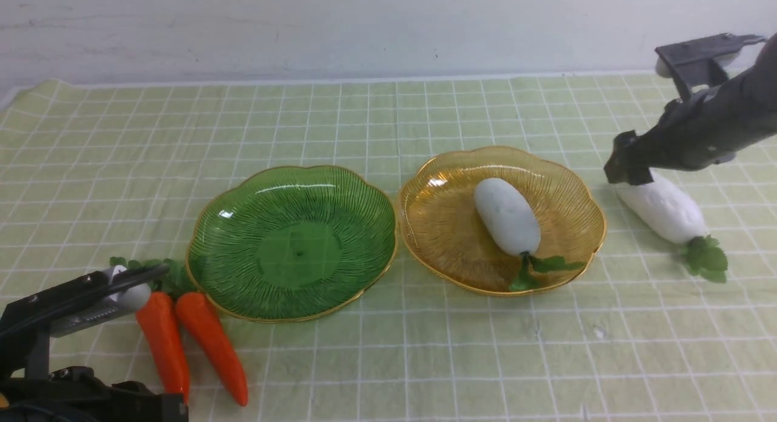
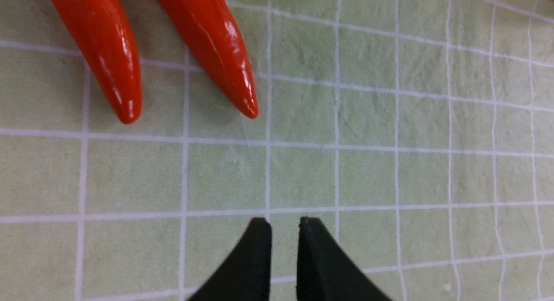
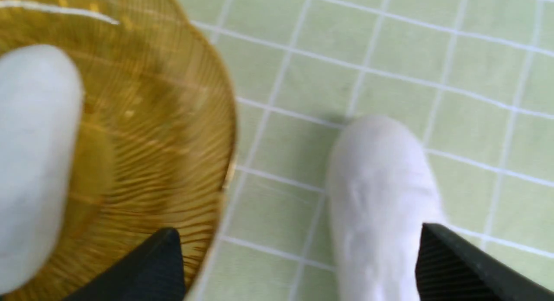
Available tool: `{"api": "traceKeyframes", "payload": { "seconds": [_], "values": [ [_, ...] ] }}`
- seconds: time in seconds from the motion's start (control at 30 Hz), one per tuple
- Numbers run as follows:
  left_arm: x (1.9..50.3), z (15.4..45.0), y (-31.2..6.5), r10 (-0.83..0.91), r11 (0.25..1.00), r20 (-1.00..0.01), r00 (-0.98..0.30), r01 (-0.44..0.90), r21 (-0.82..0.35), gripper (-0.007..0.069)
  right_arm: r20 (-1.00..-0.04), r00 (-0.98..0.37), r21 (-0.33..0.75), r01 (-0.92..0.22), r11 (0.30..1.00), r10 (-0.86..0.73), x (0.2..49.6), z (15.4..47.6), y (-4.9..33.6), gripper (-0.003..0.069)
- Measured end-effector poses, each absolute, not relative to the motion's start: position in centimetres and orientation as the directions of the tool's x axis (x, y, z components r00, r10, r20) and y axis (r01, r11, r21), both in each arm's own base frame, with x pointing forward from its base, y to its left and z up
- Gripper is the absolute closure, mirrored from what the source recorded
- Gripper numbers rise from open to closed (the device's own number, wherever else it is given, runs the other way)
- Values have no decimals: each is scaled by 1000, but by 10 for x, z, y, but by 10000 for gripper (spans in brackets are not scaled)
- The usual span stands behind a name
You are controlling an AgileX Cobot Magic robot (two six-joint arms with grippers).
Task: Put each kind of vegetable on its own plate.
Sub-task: Use the right arm to grab a radish and put it into the right plate
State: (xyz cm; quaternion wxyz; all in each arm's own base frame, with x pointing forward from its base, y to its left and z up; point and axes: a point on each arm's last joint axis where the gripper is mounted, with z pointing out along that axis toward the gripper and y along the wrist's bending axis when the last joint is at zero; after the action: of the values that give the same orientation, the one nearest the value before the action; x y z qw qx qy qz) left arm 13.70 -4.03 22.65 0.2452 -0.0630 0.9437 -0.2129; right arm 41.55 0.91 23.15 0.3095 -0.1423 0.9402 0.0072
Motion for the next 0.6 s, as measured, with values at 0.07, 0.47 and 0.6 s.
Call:
{"api": "traceKeyframes", "payload": {
  "seconds": [0.07, 0.47, 0.6],
  "values": [
    [137, 226, -40, -223, 901, -436, -872, -14, -433, 550, -577, -770, -103, -260, 960, -271, 416, 231, -2, 4],
    [137, 226, -40, -223, 901, -435, -872, -14, -433, 550, -542, -792, -132, -251, 959, -282, 422, 209, -15, 38],
    [137, 226, -40, -223, 901, -435, -872, -14, -433, 550, -484, -829, -111, -258, 960, -279, 429, 174, -16, 48]
  ]
}}
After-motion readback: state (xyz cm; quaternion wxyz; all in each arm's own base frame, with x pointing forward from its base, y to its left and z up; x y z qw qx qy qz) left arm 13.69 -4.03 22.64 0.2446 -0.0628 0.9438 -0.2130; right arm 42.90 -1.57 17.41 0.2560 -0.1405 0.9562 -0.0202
